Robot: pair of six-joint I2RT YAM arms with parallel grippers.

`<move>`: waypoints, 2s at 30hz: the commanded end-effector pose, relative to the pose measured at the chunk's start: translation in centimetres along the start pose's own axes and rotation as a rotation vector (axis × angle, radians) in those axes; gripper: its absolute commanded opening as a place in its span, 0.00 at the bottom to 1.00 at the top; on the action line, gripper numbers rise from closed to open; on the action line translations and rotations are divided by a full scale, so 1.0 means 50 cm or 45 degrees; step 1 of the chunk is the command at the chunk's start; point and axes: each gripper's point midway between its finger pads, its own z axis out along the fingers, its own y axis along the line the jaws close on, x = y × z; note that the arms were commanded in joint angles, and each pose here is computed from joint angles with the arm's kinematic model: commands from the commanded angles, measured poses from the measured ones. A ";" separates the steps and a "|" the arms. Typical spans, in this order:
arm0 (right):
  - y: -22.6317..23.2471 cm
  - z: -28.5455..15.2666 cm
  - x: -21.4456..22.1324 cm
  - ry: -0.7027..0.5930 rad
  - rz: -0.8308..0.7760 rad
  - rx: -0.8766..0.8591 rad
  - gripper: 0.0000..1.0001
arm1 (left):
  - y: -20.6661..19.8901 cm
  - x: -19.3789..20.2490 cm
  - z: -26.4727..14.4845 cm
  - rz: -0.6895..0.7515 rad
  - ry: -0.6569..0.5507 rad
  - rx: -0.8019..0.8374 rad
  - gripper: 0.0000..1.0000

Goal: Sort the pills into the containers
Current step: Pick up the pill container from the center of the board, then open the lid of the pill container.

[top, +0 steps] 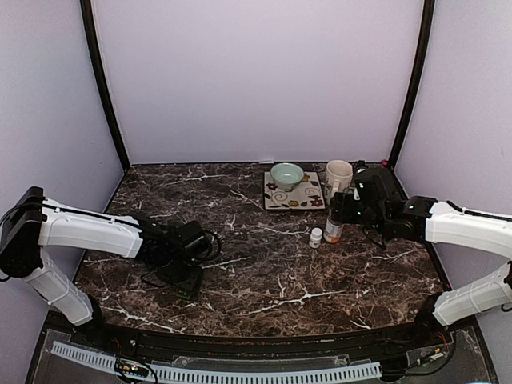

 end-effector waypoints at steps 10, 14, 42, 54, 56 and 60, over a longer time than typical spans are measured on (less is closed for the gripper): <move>0.017 -0.018 -0.011 -0.032 0.016 -0.015 0.77 | 0.007 0.013 0.007 -0.001 0.015 0.014 0.44; 0.028 -0.030 -0.012 -0.038 0.005 -0.030 0.77 | 0.003 -0.005 -0.014 -0.018 -0.047 0.044 0.43; 0.366 -0.160 0.027 -0.025 0.131 -1.083 0.80 | -0.187 -0.242 -0.292 0.166 -0.566 1.103 0.37; 0.435 -0.174 0.053 0.048 0.234 -1.351 0.82 | -0.243 -0.227 -0.340 0.328 -0.543 1.371 0.34; 0.443 -0.172 0.057 0.063 0.247 -1.372 0.82 | -0.249 -0.223 -0.347 0.345 -0.533 1.404 0.34; 0.454 -0.167 0.065 0.086 0.269 -1.402 0.82 | -0.254 -0.224 -0.357 0.367 -0.540 1.433 0.33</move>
